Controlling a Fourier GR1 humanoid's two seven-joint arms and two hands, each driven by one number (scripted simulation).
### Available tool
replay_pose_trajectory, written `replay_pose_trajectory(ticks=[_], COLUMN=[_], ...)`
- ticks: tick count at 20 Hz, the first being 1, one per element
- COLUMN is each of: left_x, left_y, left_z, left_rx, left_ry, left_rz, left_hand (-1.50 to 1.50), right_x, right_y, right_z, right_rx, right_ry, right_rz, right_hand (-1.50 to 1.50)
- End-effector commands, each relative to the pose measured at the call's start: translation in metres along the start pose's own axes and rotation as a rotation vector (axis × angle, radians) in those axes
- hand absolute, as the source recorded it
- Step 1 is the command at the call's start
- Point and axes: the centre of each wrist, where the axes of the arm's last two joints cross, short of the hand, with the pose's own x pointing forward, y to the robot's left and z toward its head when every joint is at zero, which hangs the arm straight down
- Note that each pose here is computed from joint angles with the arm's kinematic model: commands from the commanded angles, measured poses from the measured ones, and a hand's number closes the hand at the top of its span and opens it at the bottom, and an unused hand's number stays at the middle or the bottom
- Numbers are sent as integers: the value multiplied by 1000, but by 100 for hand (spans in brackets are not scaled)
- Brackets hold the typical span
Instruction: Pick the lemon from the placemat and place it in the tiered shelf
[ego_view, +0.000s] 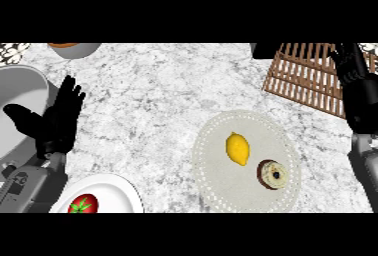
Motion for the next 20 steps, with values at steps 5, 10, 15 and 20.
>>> replay_pose_trajectory(ticks=[5, 10, 15, 20], left_x=[-47, -61, -71, -64], left_y=[23, 16, 27, 33], left_z=[25, 34, 43, 39], left_rx=[-35, -109, -122, -121], left_ry=[277, 384, 394, 395], left_rz=[-80, -79, -81, -56], left_hand=[0, 0, 0, 0], right_x=[9, -67, -51, -15], right_y=[-37, -59, -78, -58], right_z=[21, 59, 80, 97], right_rx=[5, -104, 87, 313], right_ry=[-68, 381, 248, 250], right_rz=[99, 280, 238, 231], right_hand=[150, 150, -150, -150])
